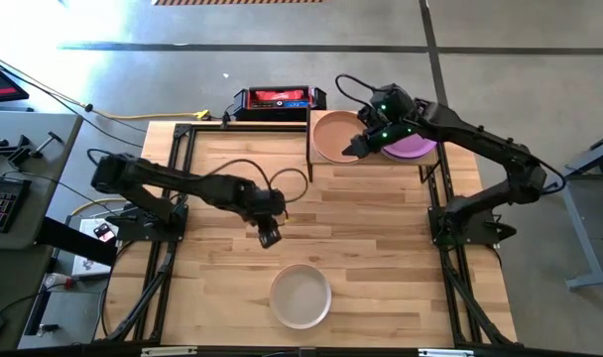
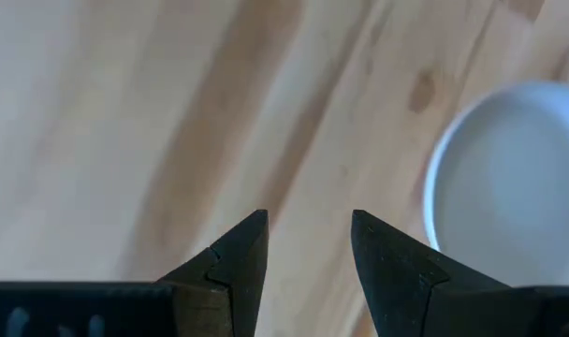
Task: Place and stack plates onto a shelf
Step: Stack the white plate on top of the brown plate on the shelf
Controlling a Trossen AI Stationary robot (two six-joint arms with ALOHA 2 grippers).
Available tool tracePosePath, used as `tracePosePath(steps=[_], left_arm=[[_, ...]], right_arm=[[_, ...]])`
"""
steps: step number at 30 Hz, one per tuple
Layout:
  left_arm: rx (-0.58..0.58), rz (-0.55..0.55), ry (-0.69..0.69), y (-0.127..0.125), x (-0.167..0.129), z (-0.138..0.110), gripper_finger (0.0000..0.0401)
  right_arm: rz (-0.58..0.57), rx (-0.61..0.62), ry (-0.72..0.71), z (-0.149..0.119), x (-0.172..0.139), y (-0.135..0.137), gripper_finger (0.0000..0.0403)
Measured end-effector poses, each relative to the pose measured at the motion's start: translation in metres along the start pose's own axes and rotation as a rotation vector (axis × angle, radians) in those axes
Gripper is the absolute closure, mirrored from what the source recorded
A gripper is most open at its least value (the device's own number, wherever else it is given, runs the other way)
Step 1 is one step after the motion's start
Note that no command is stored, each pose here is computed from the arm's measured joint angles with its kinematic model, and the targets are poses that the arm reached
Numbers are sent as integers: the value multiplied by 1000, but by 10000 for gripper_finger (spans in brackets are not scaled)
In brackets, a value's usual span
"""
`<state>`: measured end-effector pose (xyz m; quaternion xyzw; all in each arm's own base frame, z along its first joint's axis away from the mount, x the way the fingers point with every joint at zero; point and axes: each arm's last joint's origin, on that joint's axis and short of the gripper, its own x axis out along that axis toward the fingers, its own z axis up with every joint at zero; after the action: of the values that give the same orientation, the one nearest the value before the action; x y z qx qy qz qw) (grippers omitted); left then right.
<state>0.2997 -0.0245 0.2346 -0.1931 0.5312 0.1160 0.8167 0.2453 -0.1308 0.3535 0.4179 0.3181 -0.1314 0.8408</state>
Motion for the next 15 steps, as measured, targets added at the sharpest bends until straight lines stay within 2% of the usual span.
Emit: tracePosePath(steps=[6, 10, 15], left_arm=[[0, -113, 110, -12, 28, -2, 259], [39, -200, 151, -17, 37, -2, 259], [62, -235, 166, -18, 41, -1, 259]], right_arm=[[-24, -15, 27, -9, 4, 9, 306], [-79, -5, 32, -15, 7, 13, 306], [-102, 29, 41, -24, 12, 23, 306]])
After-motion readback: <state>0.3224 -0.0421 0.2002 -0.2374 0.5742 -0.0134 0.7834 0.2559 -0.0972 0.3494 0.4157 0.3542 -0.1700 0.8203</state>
